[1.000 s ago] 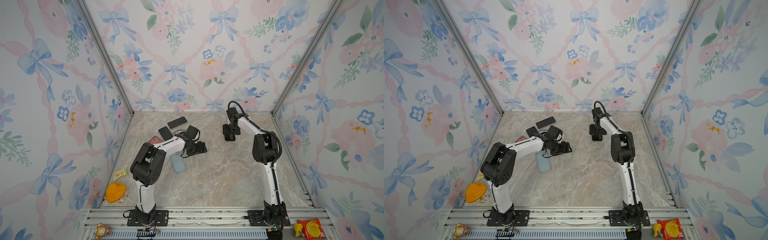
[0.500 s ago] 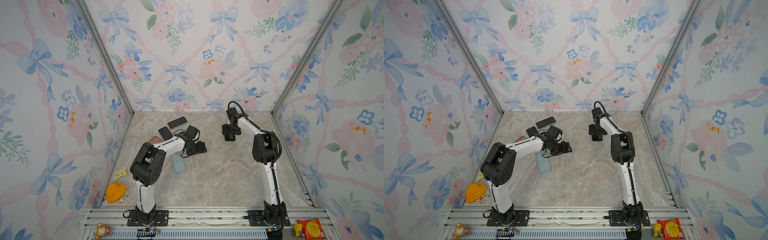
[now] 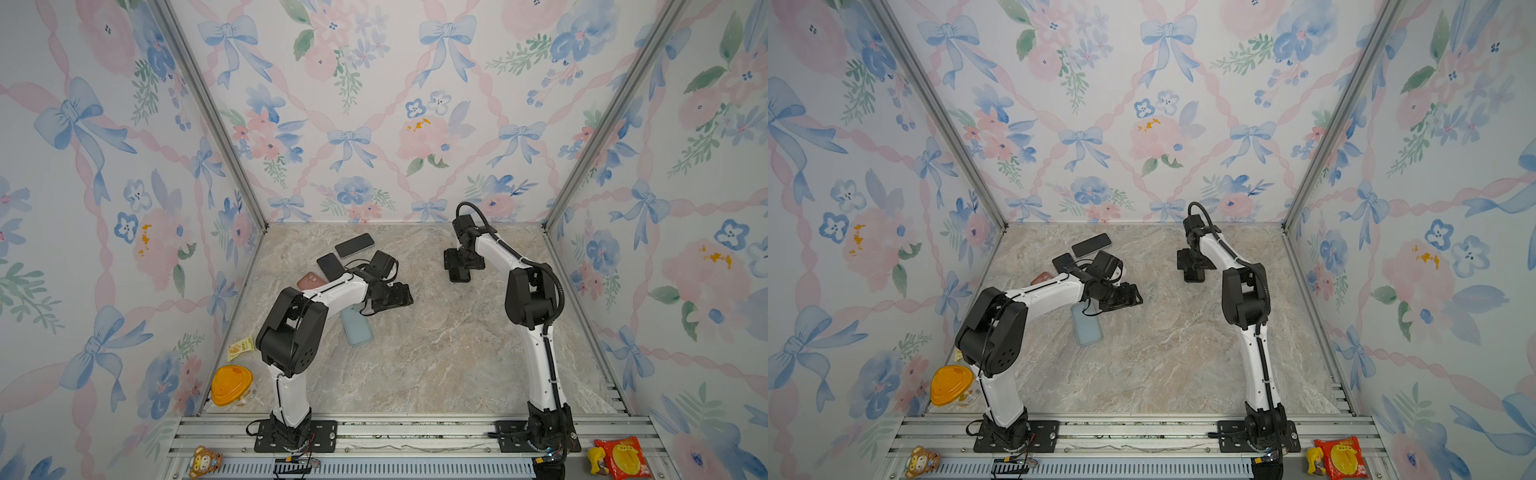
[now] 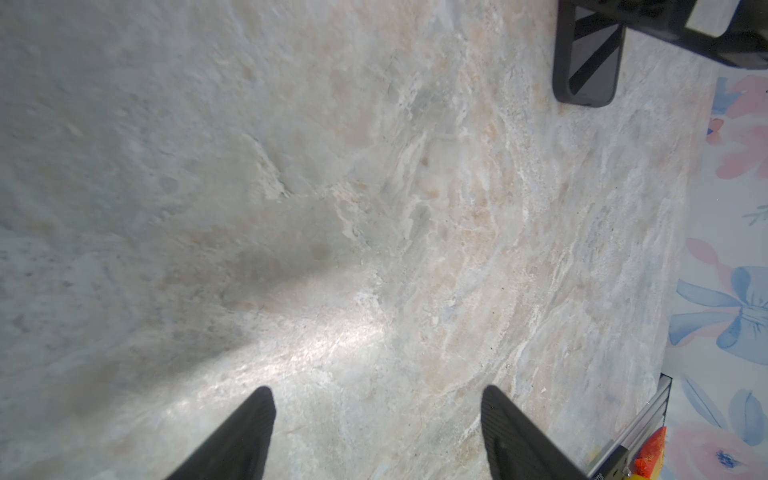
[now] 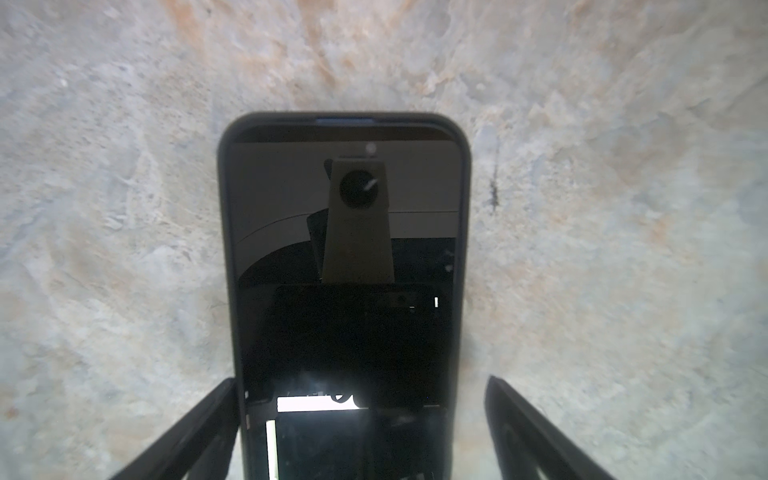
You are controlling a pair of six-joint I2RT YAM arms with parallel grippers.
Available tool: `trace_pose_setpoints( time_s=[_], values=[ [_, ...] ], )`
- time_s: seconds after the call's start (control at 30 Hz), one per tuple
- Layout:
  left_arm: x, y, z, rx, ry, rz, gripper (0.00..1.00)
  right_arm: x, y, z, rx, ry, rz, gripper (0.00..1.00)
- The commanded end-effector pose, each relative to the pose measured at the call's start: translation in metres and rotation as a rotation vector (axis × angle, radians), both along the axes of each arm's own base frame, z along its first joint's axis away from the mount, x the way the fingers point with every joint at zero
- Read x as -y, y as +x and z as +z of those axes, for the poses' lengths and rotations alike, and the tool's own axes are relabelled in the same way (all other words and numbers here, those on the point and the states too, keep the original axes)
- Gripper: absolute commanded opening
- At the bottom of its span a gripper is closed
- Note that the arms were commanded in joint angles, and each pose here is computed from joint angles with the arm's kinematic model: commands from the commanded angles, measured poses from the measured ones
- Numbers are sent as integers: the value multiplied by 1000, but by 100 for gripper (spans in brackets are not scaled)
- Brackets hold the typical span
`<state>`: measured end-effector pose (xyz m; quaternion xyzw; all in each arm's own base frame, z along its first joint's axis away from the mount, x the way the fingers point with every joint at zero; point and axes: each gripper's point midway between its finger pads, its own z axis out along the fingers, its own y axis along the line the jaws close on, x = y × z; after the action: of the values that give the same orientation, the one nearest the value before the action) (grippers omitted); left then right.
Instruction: Put the phone into the phone case
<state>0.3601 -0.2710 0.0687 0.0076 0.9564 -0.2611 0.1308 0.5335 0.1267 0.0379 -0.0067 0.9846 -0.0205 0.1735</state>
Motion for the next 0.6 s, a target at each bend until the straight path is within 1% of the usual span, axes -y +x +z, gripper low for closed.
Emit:
trace_pose_setpoints(
  time_s=[0.0,0.1,0.2,0.3,0.43,0.57],
  values=[
    [-12,-7,19,22,9,-2,79,-10,-9,65,107,18,22,93],
    [-22,-13,29,34,8,19,80,-29,-32,79,142,63,50,92],
    [-38,-18,35,43,17,44,80,-48,-59,83,149,94,86,91],
    [-60,-12,39,64,34,80,81,-72,-89,82,149,143,136,90],
    [-105,23,47,92,61,195,80,-113,-121,74,155,202,227,90],
    [-148,69,58,156,112,297,82,-162,-136,66,166,254,324,90]
  ],
)
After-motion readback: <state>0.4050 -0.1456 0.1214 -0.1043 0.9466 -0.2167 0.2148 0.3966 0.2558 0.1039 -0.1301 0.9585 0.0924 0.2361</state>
